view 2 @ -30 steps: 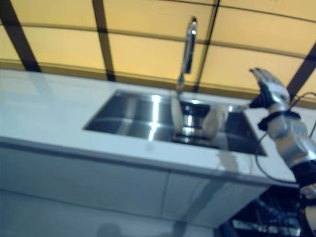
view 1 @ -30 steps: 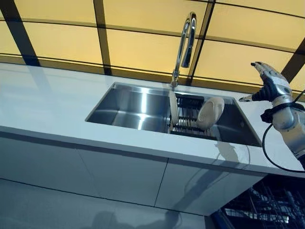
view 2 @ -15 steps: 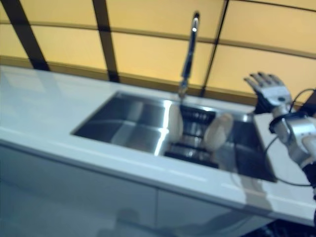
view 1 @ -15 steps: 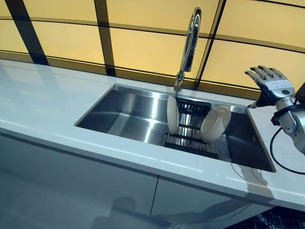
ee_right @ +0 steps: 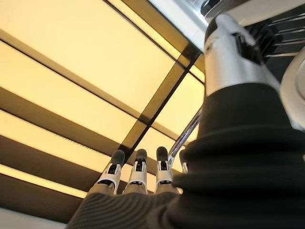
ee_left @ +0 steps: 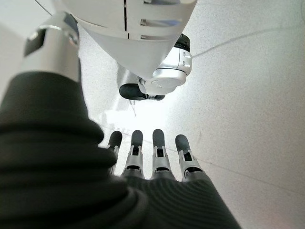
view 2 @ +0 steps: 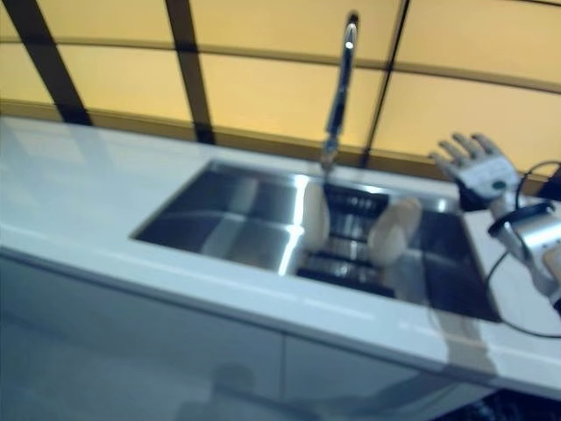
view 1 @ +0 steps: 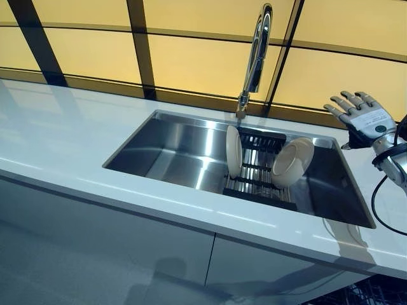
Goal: Take plates into dishwasher
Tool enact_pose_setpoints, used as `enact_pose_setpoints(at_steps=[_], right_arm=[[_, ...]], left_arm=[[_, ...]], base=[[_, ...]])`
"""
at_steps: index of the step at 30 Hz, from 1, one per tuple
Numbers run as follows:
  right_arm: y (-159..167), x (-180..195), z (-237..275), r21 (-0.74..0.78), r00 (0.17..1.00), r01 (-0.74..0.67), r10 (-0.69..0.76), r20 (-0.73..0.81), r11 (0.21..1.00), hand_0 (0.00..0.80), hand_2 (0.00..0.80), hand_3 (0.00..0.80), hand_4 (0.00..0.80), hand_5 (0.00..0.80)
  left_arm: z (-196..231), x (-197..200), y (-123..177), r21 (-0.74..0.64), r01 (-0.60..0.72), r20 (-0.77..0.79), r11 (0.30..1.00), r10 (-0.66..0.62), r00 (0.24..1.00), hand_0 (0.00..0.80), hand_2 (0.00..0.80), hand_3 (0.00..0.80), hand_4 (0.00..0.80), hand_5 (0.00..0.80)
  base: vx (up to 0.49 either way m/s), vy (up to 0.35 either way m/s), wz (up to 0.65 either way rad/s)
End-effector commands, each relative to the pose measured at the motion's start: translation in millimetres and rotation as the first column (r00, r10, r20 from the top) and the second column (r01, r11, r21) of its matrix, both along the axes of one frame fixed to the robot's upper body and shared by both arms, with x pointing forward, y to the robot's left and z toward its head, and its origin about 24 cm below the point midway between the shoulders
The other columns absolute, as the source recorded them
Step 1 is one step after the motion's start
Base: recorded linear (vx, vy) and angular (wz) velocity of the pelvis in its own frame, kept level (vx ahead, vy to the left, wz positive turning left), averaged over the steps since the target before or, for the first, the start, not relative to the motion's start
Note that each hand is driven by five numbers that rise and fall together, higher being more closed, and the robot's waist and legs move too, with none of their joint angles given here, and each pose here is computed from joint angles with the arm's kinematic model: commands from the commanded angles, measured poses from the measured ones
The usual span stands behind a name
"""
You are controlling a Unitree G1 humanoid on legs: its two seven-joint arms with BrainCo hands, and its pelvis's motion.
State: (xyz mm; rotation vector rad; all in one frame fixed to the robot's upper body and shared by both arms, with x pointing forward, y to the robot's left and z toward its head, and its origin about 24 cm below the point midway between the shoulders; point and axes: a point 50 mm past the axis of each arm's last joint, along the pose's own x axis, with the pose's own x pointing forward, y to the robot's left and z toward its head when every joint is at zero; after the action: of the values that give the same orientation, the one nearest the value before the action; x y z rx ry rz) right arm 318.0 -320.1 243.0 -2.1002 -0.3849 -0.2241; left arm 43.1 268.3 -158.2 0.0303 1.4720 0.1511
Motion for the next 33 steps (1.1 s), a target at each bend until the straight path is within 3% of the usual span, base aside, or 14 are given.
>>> enact_pose_setpoints(at_steps=[1,33], right_arm=[[2.7,-4.6,12.6,-0.052,0.996,-0.052,0.055,0.063,0.997,0.0,0.0,0.0,0.0,0.0],[23.3,6.1,-1.7,0.005,0.992,-0.125,0.125,0.034,0.992,0.0,0.0,0.0,0.0,0.0]], left_arm=[[5.6,6.0,16.3,0.056,0.064,-0.015,0.996,-0.063,0.998,0.0,0.0,0.0,0.0,0.0],[3.7,5.8,9.1,0.003,0.045,-0.007,0.999,-0.044,0.999,0.0,0.0,0.0,0.0,0.0]], base=[[0.0,0.0,0.0],[-0.005,0.0,0.0]])
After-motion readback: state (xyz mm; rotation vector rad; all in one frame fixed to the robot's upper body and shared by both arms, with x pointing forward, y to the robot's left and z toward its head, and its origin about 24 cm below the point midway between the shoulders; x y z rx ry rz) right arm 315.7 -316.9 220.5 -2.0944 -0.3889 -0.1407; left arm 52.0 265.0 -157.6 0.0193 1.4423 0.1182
